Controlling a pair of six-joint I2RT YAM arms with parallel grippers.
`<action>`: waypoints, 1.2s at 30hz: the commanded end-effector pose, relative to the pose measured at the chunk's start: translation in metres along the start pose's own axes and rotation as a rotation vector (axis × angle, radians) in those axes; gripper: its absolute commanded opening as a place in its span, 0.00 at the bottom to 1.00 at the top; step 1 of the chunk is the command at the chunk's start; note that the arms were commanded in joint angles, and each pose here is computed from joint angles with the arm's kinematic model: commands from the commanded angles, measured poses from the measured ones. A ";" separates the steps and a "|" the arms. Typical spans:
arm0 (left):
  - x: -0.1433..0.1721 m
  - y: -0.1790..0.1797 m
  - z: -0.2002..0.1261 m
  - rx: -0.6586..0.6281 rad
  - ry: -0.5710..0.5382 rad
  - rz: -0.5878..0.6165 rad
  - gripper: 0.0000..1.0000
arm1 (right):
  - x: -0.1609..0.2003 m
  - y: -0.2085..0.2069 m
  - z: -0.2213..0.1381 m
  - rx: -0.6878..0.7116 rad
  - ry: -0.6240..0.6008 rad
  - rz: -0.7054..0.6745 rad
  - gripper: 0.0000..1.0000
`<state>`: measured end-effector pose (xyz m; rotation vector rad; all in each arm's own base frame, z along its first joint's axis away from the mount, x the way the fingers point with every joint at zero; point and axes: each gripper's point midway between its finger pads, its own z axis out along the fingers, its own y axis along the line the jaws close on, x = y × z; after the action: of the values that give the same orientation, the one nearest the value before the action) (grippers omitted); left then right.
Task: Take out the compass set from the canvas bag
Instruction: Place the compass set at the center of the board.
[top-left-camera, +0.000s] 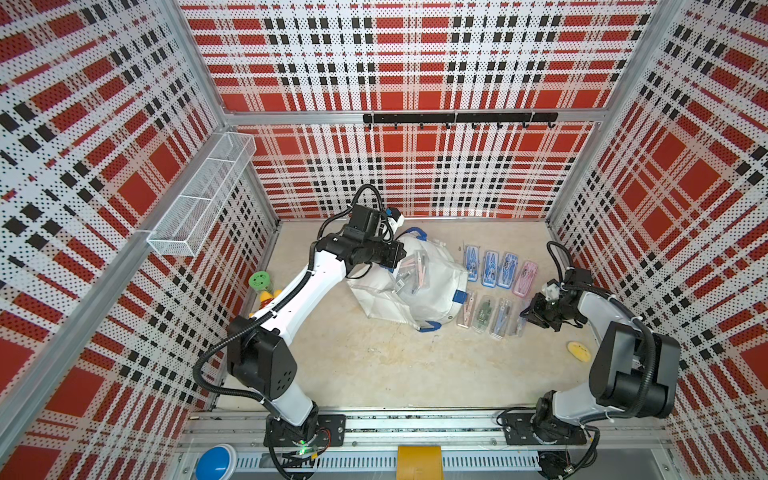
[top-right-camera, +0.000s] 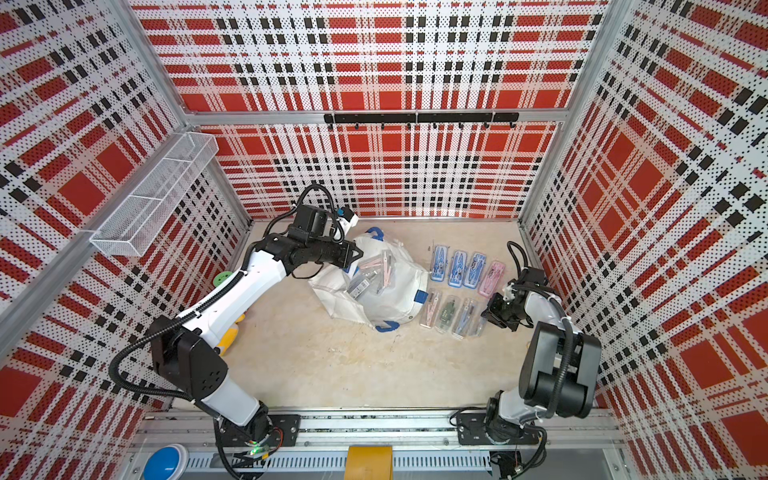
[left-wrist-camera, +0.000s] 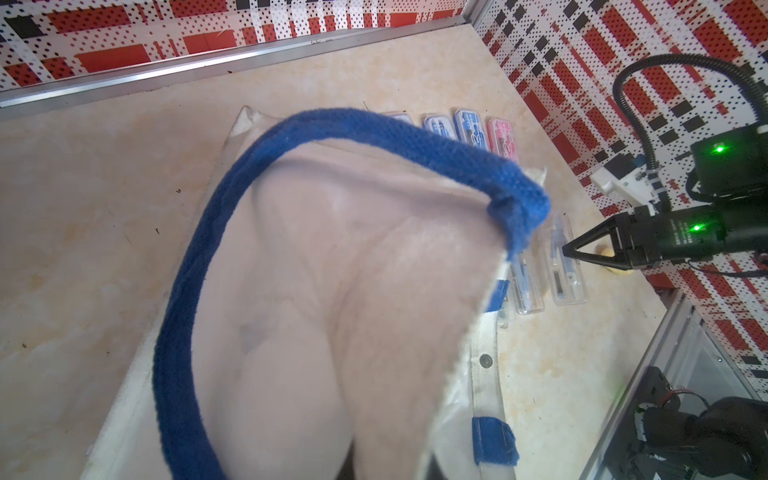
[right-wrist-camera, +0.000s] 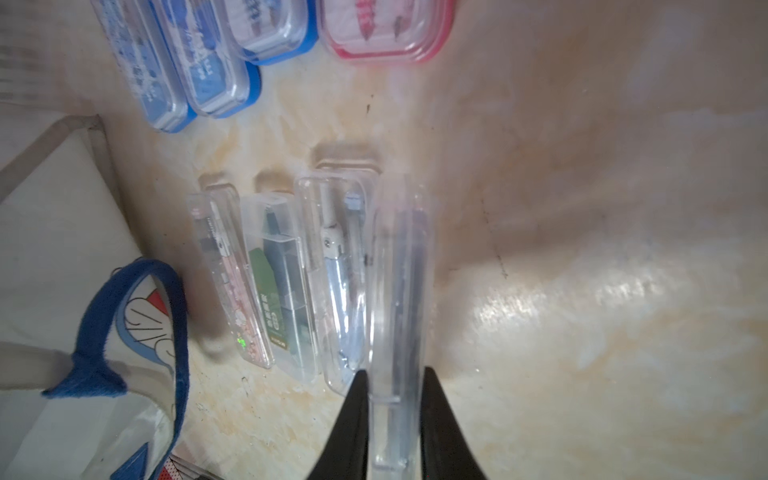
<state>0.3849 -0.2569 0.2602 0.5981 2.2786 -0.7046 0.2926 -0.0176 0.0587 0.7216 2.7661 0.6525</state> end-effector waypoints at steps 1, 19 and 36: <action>-0.024 -0.013 -0.019 0.037 -0.103 0.031 0.00 | -0.011 0.000 0.001 0.003 -0.013 -0.043 0.16; -0.025 -0.016 -0.018 0.040 -0.099 0.029 0.00 | -0.016 -0.022 0.007 0.120 -0.005 -0.010 0.38; -0.023 -0.010 -0.021 0.006 -0.093 0.013 0.00 | 0.007 0.147 -0.057 -0.127 -0.253 -0.252 0.48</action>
<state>0.3844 -0.2575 0.2602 0.5770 2.2877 -0.7123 0.3208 0.0414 0.1432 0.4581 2.6012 0.5287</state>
